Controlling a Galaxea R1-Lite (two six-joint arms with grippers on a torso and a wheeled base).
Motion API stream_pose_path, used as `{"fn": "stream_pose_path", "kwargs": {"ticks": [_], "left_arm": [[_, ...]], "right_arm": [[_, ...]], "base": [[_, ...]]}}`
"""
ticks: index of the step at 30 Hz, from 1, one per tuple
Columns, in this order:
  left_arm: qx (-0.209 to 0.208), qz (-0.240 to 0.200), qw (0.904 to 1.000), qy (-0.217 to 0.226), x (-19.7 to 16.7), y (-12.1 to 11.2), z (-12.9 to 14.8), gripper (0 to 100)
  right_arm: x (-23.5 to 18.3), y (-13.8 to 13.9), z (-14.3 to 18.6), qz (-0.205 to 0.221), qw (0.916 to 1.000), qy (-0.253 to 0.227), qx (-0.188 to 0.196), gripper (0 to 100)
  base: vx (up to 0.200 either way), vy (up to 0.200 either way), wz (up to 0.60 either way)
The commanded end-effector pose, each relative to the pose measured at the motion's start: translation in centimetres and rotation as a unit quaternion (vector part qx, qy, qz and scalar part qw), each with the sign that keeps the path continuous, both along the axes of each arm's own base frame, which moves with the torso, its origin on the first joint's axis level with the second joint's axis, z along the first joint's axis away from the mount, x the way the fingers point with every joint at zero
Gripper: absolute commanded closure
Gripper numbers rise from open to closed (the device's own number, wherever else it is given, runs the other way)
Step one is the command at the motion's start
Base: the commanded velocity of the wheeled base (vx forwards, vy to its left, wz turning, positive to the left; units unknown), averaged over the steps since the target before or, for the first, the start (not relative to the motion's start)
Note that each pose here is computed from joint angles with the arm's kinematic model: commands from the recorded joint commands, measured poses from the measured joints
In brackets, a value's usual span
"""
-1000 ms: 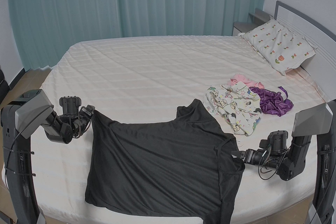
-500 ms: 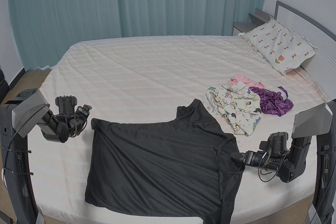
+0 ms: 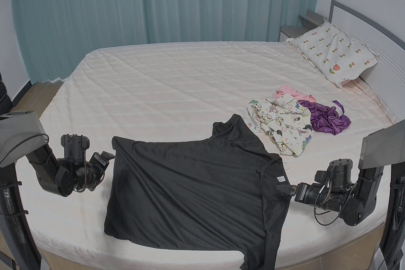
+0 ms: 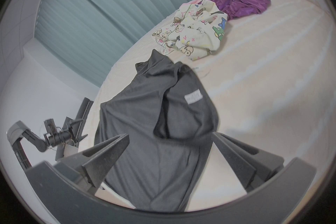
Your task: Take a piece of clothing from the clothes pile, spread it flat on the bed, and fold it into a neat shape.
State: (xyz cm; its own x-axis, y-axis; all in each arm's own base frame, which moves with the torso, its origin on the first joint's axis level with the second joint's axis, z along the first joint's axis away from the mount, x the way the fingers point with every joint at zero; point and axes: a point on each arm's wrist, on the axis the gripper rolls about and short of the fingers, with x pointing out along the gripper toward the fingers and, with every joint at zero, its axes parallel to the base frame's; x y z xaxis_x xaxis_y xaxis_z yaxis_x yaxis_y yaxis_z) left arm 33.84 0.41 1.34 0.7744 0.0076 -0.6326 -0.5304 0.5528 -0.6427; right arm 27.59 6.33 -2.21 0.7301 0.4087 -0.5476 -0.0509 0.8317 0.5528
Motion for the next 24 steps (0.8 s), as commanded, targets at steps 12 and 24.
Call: {"fn": "stream_pose_path", "kwargs": {"ticks": [12, 24], "left_arm": [[0.018, -0.096, 0.9944, 0.042, -10.0, -3.9, -2.8, 0], [0.102, -0.092, 0.9898, 0.039, -8.2, -5.8, -6.4, 0]], "right_arm": [[-5.0, 2.1, -0.4, 0.009, 0.9976, 0.054, 0.041, 0], [-4.5, 2.3, -0.5, 0.001, 0.9978, 0.049, 0.046, 0]], "base": [[-0.183, 0.000, 0.00], [0.000, 0.000, 0.00]]}}
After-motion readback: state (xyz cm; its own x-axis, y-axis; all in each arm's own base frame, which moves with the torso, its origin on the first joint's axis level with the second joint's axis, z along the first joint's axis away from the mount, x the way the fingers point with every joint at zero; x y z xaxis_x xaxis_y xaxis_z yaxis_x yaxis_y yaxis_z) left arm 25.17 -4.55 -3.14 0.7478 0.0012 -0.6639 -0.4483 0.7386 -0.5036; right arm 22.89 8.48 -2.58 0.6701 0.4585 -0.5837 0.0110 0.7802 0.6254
